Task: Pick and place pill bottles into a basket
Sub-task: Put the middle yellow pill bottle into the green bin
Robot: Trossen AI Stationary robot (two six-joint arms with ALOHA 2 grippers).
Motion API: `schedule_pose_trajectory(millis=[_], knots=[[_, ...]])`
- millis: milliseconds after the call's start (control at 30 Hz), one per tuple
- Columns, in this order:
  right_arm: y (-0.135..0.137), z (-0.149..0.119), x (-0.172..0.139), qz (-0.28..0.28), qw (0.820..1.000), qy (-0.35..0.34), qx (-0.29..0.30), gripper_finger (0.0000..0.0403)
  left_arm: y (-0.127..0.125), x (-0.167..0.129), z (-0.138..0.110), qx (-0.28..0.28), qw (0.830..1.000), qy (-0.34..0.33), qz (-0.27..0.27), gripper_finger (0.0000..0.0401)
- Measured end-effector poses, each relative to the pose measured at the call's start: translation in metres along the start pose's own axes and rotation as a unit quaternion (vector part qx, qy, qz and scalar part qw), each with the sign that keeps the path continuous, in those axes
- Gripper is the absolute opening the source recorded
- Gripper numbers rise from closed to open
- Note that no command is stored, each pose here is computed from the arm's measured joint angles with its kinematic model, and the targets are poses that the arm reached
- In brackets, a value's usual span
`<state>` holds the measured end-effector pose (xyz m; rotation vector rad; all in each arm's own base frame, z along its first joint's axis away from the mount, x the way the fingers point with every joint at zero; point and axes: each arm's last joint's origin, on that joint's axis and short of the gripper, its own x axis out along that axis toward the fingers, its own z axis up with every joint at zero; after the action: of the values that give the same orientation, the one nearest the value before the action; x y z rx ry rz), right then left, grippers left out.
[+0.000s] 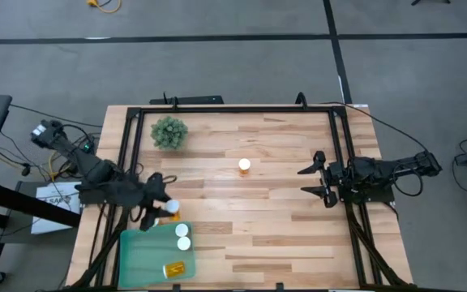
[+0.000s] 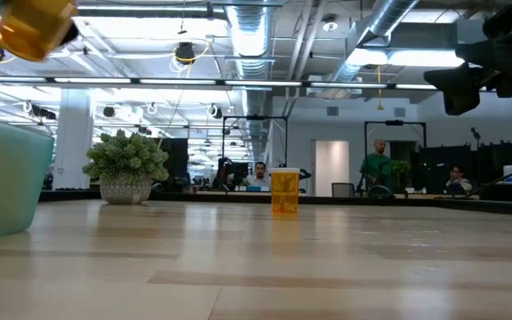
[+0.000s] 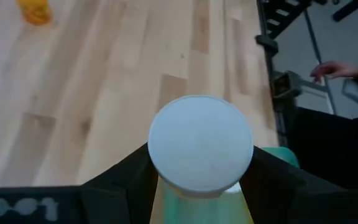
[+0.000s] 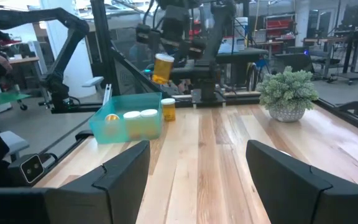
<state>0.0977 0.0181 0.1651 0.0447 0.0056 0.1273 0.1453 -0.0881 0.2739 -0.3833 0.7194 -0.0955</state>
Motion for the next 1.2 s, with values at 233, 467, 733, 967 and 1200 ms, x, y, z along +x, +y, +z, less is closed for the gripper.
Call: schedule_pose_trajectory(millis=[233,467,733,967,1200], knots=[[0.0,0.0,0.0,0.0,1.0,0.0,0.0,0.026,-0.029,-0.001,-0.026,-0.03,0.999,0.014,-0.016,0.0183],[0.0,0.0,0.0,0.0,1.0,0.0,0.0,0.026,-0.051,0.025,-0.059,-0.013,0.995,0.101,0.001,0.0183],[0.0,0.0,0.0,0.0,1.0,0.0,0.0,0.026,-0.061,0.049,-0.086,0.027,0.989,0.137,0.051,0.0183],[0.0,0.0,0.0,0.0,1.0,0.0,0.0,0.026,-0.069,0.074,-0.097,0.064,0.99,0.091,0.082,0.0183],[0.0,0.0,0.0,0.0,1.0,0.0,0.0,0.026,-0.068,0.081,-0.103,0.059,0.989,0.064,0.117,0.0183]])
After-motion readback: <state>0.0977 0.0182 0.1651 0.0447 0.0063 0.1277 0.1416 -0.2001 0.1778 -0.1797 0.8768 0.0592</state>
